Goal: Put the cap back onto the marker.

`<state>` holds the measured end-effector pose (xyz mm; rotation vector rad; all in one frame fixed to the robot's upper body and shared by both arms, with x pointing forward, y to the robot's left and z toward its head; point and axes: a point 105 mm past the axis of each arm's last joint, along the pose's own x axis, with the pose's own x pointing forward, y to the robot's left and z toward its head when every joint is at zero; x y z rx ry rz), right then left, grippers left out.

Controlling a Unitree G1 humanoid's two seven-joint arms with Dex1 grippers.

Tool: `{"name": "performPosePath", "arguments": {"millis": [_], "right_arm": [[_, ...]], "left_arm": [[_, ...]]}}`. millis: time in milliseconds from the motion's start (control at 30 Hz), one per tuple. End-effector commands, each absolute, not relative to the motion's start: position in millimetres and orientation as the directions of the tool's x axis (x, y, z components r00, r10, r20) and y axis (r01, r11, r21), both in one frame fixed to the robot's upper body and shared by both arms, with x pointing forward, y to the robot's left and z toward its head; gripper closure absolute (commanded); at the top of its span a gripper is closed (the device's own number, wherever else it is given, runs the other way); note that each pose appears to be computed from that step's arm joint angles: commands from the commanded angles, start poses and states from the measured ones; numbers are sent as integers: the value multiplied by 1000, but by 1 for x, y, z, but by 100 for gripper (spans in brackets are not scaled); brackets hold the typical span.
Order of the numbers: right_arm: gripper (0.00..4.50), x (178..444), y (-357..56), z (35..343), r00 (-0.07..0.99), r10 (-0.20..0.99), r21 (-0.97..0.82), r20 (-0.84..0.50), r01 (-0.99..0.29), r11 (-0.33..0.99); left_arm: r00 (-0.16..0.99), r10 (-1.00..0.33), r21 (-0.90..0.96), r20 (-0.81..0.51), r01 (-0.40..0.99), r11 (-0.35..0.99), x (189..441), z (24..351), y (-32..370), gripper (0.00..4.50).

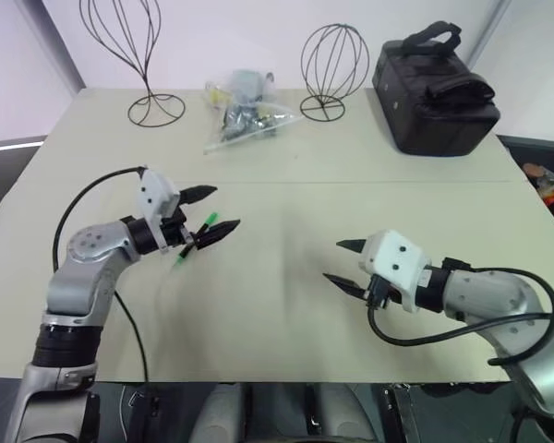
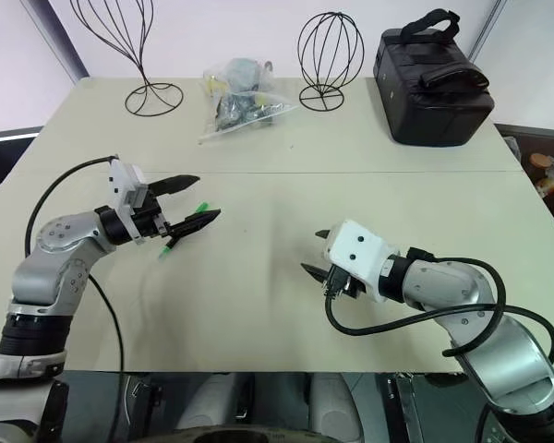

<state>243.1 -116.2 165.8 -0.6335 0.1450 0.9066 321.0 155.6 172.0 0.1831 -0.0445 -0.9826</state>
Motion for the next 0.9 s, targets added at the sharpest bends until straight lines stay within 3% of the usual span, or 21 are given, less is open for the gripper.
{"name": "performPosePath", "arguments": {"millis": [33, 467, 900], "right_arm": [[168, 241, -115, 174, 619, 702, -479, -353, -764, 433], [168, 245, -118, 176, 594, 727, -470, -344, -779, 415], [168, 248, -117, 176, 584, 732, -476, -351, -784, 398]], "left_arm": [[481, -874, 249, -74, 857, 451, 313, 188, 154, 4], [431, -863, 370, -262, 871, 323, 303, 194, 180, 4], [401, -860, 381, -317, 884, 272, 304, 191, 192, 4]]}}
